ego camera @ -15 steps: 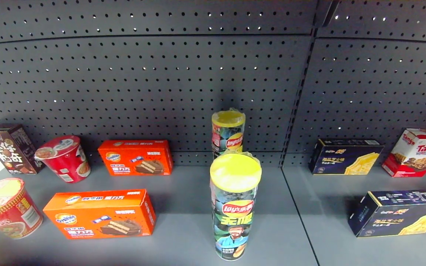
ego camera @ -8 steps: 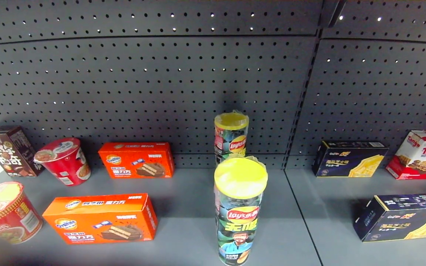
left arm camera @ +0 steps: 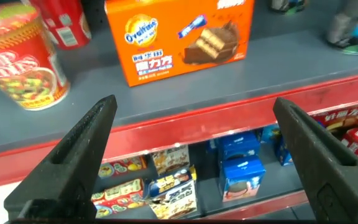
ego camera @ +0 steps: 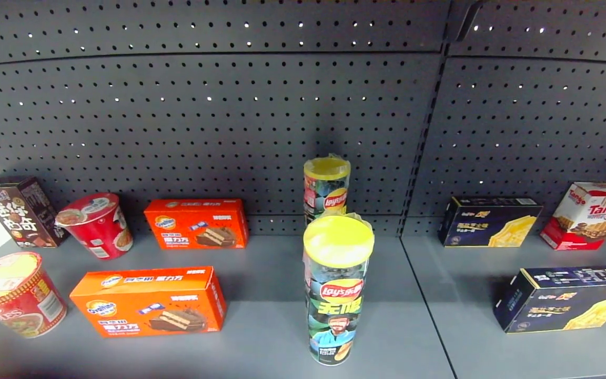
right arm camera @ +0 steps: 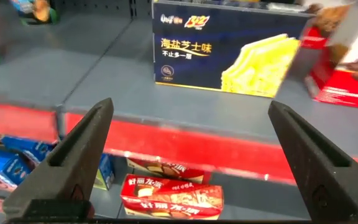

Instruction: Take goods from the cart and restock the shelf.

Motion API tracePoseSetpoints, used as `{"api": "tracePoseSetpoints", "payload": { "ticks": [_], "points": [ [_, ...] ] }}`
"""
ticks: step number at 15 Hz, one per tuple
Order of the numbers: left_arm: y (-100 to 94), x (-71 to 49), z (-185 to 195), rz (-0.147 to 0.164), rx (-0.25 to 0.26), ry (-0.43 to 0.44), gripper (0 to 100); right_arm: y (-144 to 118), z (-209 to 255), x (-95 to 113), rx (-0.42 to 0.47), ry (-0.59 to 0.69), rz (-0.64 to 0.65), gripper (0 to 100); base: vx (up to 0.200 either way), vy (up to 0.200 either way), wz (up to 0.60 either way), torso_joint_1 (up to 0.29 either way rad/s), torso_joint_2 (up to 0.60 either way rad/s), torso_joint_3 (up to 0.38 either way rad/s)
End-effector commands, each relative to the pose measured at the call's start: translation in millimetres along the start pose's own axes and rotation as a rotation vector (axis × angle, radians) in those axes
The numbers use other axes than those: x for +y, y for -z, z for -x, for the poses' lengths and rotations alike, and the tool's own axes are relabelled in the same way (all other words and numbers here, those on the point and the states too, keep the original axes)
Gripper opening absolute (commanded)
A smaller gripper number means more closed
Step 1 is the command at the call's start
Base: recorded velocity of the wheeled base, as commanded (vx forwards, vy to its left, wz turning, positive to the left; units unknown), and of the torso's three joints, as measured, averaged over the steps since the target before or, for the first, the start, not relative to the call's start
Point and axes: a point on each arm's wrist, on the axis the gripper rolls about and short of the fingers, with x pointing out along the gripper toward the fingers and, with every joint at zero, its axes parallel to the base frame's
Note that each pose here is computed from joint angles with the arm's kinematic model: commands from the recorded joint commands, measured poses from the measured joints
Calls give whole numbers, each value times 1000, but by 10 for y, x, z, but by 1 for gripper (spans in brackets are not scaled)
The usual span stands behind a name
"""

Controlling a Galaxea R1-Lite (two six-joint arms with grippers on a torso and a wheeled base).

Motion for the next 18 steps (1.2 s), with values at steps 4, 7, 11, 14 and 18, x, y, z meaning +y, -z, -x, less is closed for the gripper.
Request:
{"api": "tracePoseSetpoints", "payload": {
  "ticks": [4, 7, 11, 14, 18],
  "points": [
    [-3, 0, 1, 0, -1, 0, 100, 0, -3, 0, 4, -2, -3, 100, 0, 0, 0, 0, 0, 0],
    [-3, -1, 1, 0, -1, 1, 100, 1, -1, 0, 2, -1, 0, 100, 0, 0, 0, 0, 0, 0],
    [1, -1, 0, -1, 0, 1, 100, 1, -1, 0, 2, -1, 0, 100, 0, 0, 0, 0, 0, 0],
    [1, 0, 0, -1, 0, 0, 100, 1, -1, 0, 2, -1, 2, 100, 0, 0, 0, 0, 0, 0],
    [-3, 0, 1, 3, -1, 0, 100, 2, -1, 0, 4, -1, 5, 100, 0, 0, 0, 0, 0, 0]
  ]
}}
